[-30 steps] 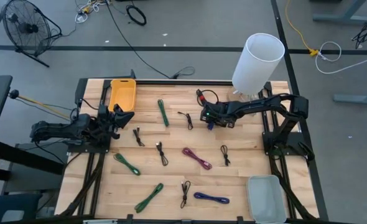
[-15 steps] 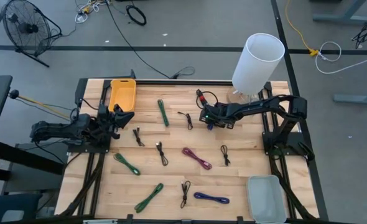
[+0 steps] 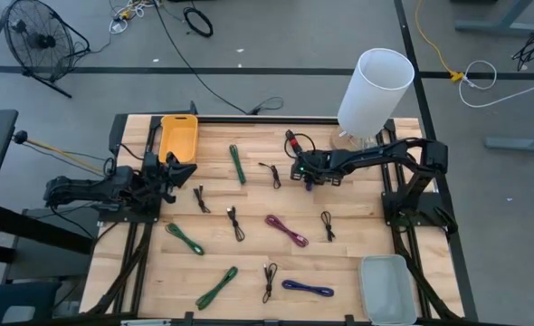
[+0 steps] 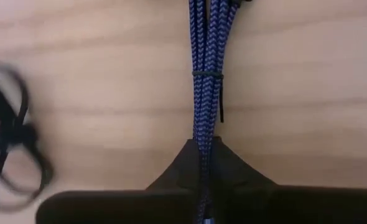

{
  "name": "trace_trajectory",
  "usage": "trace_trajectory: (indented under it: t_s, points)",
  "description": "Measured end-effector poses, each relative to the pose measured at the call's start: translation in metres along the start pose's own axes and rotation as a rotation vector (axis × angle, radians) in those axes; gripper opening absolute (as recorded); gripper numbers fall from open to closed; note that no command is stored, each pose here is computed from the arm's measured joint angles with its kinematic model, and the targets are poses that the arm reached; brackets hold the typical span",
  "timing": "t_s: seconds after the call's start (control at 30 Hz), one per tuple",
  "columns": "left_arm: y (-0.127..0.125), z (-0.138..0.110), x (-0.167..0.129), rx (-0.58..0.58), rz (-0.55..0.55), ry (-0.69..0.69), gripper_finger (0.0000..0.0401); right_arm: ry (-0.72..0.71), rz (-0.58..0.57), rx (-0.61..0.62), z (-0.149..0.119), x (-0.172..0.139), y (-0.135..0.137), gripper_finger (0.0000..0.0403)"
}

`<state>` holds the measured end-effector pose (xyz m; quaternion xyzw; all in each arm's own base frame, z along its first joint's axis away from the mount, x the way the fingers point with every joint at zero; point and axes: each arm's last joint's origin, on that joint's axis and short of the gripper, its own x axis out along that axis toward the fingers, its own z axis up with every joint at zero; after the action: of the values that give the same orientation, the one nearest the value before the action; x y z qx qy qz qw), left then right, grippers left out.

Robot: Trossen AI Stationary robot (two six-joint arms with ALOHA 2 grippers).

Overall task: Pick & Place USB Port
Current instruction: Put the violet charger cable into the gray bin

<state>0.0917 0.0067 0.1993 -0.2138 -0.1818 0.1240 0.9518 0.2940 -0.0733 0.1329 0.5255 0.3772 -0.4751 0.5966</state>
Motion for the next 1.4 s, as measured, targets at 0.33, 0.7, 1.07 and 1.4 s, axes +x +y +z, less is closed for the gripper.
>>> trace_trajectory:
  t_s: [0.33, 0.7, 1.07, 1.4]
  points:
    - [0.001, -0.001, 0.0, 0.005, 0.015, 0.007, 0.0028, 0.083, 0.046, -0.184, -0.019, -0.111, -0.008, 0.0001]
    - [0.001, -0.001, 0.0, 0.004, 0.015, 0.007, 0.0028, 0.33, 0.223, -0.16, -0.106, -0.21, -0.039, 0.0]
    - [0.001, -0.002, 0.0, 0.007, 0.015, 0.015, 0.0028, 0.607, 0.117, -0.048, -0.209, -0.256, -0.068, 0.0]
    - [0.001, -0.002, 0.0, 0.004, 0.015, 0.015, 0.0028, 0.613, -0.136, -0.225, -0.245, -0.282, -0.088, 0.0]
